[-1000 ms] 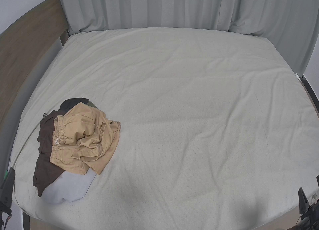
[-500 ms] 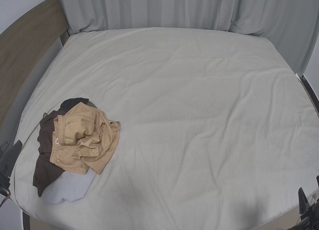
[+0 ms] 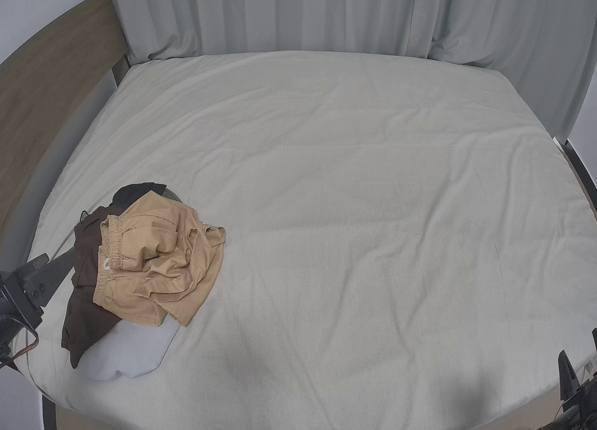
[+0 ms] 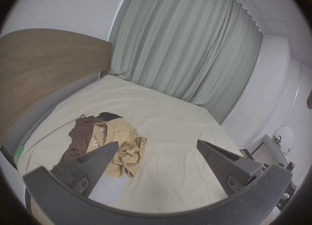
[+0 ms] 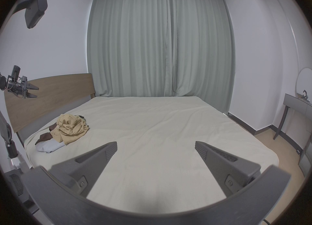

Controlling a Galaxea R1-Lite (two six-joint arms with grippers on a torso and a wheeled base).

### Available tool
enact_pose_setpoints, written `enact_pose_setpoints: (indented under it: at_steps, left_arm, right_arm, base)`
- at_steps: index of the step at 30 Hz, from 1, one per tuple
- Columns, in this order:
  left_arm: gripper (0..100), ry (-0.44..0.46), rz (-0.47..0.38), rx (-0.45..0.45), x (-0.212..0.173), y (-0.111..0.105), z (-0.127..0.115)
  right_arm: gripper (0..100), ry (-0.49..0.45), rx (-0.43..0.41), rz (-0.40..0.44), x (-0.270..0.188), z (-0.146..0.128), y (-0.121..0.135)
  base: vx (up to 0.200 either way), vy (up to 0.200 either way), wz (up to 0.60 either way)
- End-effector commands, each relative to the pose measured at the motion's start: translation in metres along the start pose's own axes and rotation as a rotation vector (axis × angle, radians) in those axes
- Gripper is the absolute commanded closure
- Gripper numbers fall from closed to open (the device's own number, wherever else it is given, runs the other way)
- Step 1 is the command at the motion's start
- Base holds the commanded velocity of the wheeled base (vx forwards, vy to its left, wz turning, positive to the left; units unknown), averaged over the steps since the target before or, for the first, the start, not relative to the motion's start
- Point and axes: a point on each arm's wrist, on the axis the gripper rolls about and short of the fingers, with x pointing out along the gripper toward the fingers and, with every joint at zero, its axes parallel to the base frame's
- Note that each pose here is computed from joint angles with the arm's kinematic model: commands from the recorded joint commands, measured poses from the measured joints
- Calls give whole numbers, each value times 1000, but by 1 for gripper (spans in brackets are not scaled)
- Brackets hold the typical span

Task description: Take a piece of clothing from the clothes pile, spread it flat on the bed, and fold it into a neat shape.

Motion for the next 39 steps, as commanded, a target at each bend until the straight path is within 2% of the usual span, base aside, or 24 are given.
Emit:
enact_pose_setpoints:
  at_steps: [1, 13, 23, 27, 39]
  left_arm:
    - [0, 39, 4, -12, 12, 5, 1]
    - [0, 86, -15, -60, 36, 29, 5]
    - [0, 140, 4, -109, 58, 50, 3]
    - [0, 140, -26, -120, 66, 60, 3]
    - [0, 200, -27, -166, 95, 84, -6]
  right_arm:
    - [0, 1, -1, 0, 0, -5, 0]
    - [0, 1, -1, 0, 0, -5, 0]
    - [0, 1, -1, 0, 0, -5, 0]
    - [0, 1, -1, 0, 0, -5, 0]
    - [0, 1, -1, 0, 0, -5, 0]
  base:
    - [0, 0, 0]
    - [0, 0, 0]
    - [0, 0, 0]
    - [0, 0, 0]
    - [0, 0, 0]
